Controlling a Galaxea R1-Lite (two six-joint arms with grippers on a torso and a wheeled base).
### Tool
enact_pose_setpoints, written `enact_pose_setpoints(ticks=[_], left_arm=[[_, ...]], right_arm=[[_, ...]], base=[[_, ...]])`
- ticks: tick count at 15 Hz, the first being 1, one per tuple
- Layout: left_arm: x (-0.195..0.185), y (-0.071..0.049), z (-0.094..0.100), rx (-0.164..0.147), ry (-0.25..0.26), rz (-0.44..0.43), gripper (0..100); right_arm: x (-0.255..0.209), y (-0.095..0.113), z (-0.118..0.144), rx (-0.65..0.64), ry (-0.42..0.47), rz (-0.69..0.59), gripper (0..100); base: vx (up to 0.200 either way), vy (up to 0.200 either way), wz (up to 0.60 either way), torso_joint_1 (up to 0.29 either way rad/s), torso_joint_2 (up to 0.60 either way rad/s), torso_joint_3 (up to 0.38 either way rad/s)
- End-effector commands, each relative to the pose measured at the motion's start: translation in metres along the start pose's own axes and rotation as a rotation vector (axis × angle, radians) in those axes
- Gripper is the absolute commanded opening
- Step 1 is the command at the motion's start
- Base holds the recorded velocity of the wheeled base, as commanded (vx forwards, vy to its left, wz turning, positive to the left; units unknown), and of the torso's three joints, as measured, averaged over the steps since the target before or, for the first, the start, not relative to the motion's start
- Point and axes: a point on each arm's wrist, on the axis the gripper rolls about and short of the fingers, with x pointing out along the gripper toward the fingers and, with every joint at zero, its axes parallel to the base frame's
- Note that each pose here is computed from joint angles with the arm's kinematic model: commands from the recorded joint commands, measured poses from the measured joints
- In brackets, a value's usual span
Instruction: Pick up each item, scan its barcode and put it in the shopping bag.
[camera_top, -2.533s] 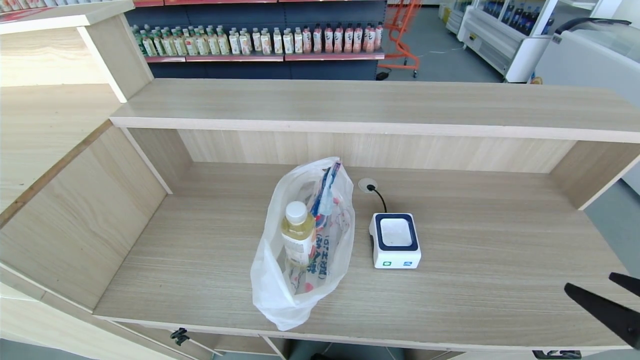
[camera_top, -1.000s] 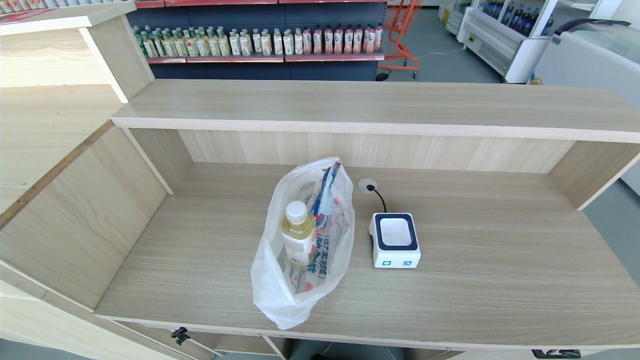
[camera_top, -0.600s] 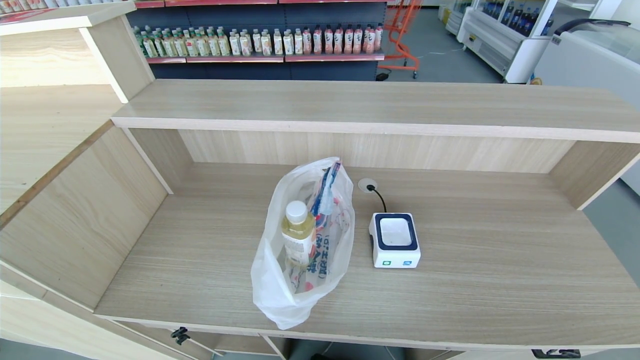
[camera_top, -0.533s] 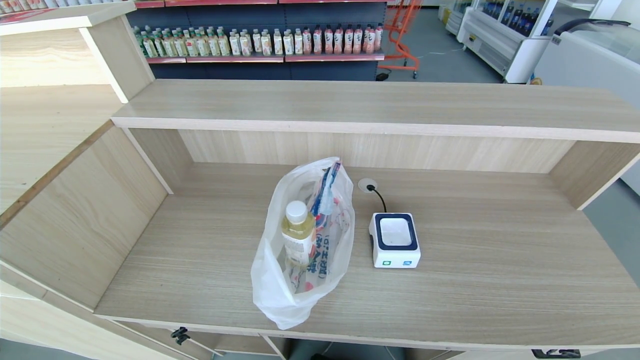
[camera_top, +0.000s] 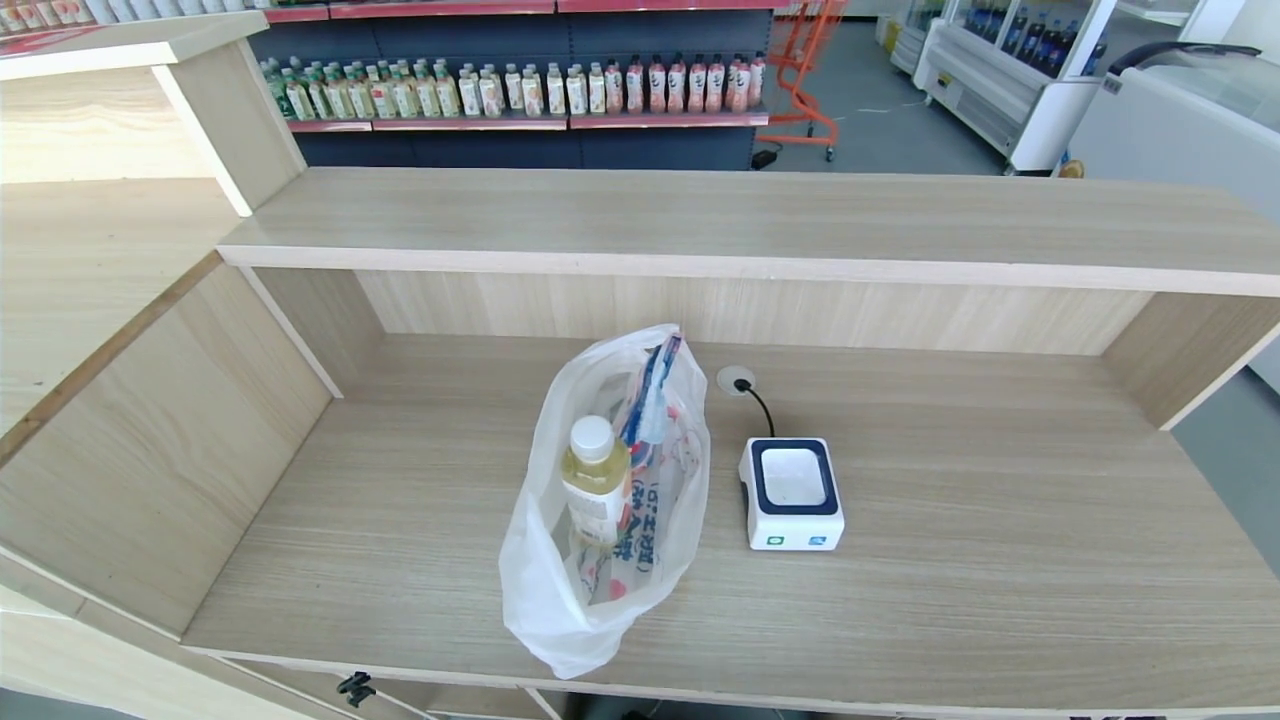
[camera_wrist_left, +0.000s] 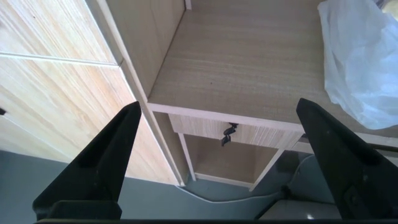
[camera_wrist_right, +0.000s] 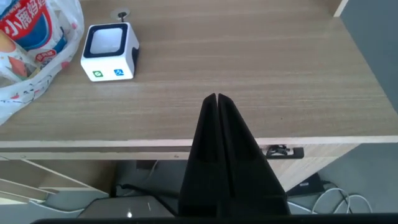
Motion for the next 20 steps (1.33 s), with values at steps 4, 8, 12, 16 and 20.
enact_pose_setpoints(ticks=[4, 8, 12, 16, 20], left_arm=[[0.0000, 0.0000, 0.0000, -0.001, 0.000, 0.000, 100], [0.0000, 0.0000, 0.0000, 0.001, 0.000, 0.000, 100], [0.0000, 0.0000, 0.0000, 0.001, 0.000, 0.000, 100], [0.0000, 0.0000, 0.0000, 0.001, 0.000, 0.000, 100], [0.0000, 0.0000, 0.0000, 0.001, 0.000, 0.000, 100]], right_arm=[[0.0003, 0.0000, 0.0001, 0.000, 0.003, 0.000, 0], [0.0003, 0.0000, 0.0001, 0.000, 0.003, 0.000, 0], [0.0003, 0.0000, 0.0001, 0.000, 0.003, 0.000, 0], [0.0003, 0.0000, 0.0001, 0.000, 0.003, 0.000, 0], [0.0003, 0.0000, 0.0001, 0.000, 0.003, 0.000, 0]], base=[[0.000, 0.000, 0.00, 0.000, 0.00, 0.000], [0.000, 0.000, 0.00, 0.000, 0.00, 0.000], [0.200, 0.000, 0.00, -0.002, 0.00, 0.001], [0.050, 0.000, 0.00, 0.002, 0.00, 0.001], [0.000, 0.000, 0.00, 0.000, 0.00, 0.000]])
